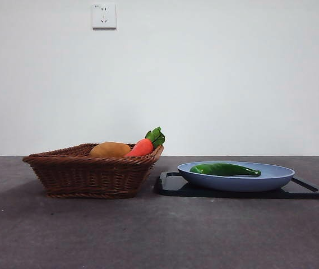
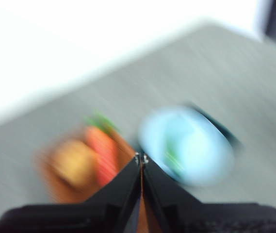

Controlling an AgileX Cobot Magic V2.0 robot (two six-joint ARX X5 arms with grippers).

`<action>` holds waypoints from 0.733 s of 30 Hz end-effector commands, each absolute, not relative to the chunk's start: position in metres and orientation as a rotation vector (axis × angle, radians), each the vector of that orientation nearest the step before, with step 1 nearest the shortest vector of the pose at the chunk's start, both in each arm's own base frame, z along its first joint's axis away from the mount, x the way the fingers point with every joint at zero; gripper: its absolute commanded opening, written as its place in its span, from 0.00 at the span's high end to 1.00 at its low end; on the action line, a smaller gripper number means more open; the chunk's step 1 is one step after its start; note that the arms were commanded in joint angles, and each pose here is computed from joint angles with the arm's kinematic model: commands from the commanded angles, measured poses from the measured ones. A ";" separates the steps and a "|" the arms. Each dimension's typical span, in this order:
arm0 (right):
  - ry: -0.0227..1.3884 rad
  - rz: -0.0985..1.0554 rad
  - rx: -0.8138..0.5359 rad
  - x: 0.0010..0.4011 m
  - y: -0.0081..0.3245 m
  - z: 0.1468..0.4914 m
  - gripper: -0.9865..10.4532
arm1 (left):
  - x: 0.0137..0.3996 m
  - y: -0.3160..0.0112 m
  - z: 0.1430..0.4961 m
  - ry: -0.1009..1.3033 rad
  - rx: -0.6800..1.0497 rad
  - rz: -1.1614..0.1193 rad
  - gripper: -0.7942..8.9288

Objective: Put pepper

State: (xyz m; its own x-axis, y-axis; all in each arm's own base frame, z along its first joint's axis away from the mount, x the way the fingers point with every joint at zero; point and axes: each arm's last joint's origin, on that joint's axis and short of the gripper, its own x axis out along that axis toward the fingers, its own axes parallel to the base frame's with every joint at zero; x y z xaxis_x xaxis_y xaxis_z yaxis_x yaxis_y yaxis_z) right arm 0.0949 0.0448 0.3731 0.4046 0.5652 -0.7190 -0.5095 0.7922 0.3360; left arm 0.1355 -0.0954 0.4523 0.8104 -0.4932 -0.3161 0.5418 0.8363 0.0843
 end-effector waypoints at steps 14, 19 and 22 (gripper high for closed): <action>0.918 0.682 0.067 0.095 0.045 0.378 0.90 | 0.084 -0.002 0.354 -0.233 0.119 0.043 0.91; 0.918 0.682 0.067 0.095 0.045 0.378 0.90 | 0.085 0.002 0.293 -0.159 0.102 0.080 0.91; 0.918 0.682 0.067 0.095 0.045 0.378 0.90 | 0.087 0.003 0.262 -0.115 0.071 0.092 0.91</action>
